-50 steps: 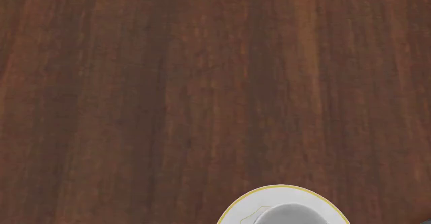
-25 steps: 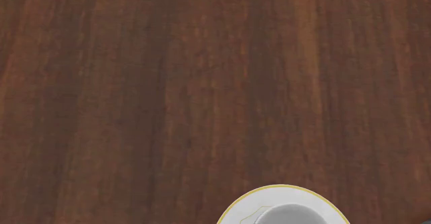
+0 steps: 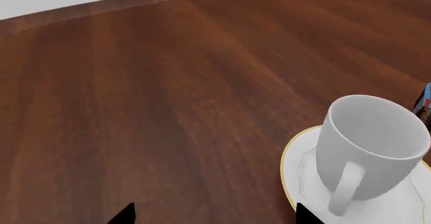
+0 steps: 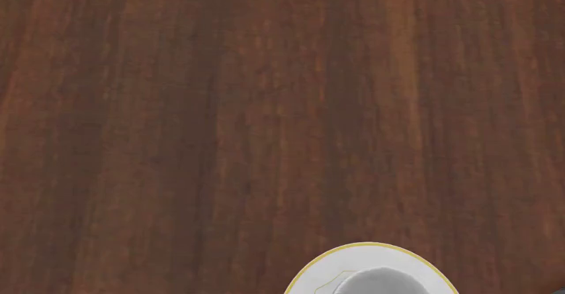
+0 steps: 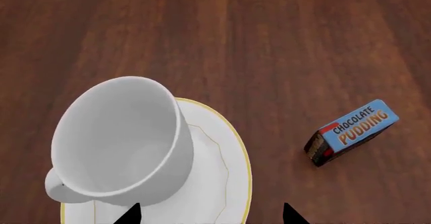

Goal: Put the white mug on the plate.

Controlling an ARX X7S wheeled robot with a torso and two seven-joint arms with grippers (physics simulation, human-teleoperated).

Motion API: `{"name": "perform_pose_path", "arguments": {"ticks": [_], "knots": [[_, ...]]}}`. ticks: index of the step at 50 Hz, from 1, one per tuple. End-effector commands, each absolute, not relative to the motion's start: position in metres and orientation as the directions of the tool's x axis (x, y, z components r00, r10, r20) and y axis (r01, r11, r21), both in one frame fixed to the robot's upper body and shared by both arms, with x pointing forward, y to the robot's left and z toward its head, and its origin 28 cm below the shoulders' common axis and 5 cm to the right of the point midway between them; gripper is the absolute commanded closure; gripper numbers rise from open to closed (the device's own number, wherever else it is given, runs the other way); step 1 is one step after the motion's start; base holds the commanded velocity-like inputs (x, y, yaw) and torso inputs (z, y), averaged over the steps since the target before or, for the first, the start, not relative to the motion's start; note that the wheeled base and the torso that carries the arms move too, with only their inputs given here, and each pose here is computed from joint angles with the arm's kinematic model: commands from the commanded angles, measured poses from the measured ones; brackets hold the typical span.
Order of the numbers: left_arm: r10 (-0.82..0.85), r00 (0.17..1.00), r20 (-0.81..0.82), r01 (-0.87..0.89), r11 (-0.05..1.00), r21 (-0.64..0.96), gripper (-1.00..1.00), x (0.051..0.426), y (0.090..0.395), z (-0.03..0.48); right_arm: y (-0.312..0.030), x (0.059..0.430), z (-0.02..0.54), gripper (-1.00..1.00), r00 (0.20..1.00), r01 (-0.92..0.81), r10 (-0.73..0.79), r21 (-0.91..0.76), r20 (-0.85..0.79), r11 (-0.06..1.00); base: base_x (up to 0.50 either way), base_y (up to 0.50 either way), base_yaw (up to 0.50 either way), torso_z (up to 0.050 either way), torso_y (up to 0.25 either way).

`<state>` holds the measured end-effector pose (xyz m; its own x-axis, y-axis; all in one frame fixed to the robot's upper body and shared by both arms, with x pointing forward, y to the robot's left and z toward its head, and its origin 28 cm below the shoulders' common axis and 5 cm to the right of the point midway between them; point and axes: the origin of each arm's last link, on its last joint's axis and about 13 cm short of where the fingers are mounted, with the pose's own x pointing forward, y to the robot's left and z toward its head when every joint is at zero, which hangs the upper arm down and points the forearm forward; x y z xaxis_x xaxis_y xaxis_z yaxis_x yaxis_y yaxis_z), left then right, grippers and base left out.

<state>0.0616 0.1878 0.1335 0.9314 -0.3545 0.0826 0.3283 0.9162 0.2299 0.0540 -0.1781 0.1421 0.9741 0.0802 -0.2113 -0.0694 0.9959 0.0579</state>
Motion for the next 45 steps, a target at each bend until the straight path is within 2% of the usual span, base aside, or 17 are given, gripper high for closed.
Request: {"name": "perform_pose_path", "arguments": {"ticks": [1, 15, 45], "knots": [[-0.333, 0.938, 0.097, 0.305, 0.926, 0.223, -1.0, 0.059, 0.191, 0.133, -0.178, 0.053, 0.141, -1.0, 0.973, -0.072, 0.083, 0.061, -0.213, 0.996, 0.0, 0.0, 0.0, 0.0, 0.0], [-0.281, 0.956, 0.084, 0.264, 0.95, 0.166, -1.0, 0.052, 0.194, 0.132, -0.176, 0.056, 0.144, -1.0, 0.973, -0.069, 0.081, 0.06, -0.218, 0.996, 0.0, 0.0, 0.0, 0.0, 0.0], [-0.281, 0.96, 0.015, 0.278, 0.956, 0.091, -1.0, 0.05, 0.196, 0.105, -0.173, 0.059, 0.146, -1.0, 0.97, -0.07, 0.083, 0.068, -0.228, 0.995, 0.0, 0.0, 0.0, 0.0, 0.0]]}}
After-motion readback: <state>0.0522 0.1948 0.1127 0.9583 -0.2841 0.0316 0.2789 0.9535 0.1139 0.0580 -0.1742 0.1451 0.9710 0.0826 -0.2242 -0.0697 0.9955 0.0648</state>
